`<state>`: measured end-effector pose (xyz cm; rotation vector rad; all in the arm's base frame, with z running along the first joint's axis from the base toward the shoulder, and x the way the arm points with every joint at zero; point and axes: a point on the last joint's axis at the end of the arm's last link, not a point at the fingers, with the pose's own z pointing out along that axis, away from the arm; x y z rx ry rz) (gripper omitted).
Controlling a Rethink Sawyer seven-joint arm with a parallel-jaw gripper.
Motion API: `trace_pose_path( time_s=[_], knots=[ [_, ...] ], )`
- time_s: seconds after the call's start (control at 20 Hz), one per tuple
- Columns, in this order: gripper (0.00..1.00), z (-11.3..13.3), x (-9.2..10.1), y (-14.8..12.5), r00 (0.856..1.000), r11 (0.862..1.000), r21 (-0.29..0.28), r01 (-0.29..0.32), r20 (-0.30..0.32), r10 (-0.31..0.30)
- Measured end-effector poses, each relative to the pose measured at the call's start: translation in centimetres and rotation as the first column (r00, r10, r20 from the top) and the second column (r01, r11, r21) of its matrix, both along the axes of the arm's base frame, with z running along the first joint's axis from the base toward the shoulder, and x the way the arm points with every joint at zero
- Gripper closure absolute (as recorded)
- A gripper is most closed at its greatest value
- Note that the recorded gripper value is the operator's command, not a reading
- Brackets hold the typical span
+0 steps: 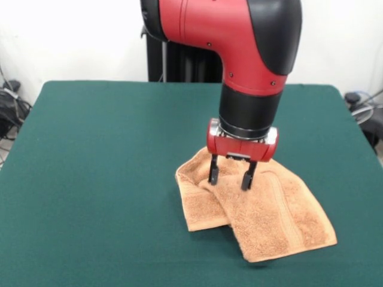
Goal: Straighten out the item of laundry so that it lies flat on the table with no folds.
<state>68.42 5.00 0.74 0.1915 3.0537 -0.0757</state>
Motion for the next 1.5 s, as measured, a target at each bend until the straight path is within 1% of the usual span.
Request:
trace_pose_path(
  time_s=[0.55,1.5],
  knots=[
    [0.00,-1.5,-0.2,0.1,1.000,1.000,0.000,-0.004,-0.015,0.004],
    [0.00,-1.4,-0.2,0.6,1.000,1.000,-0.003,-0.012,-0.013,0.012]
  ],
)
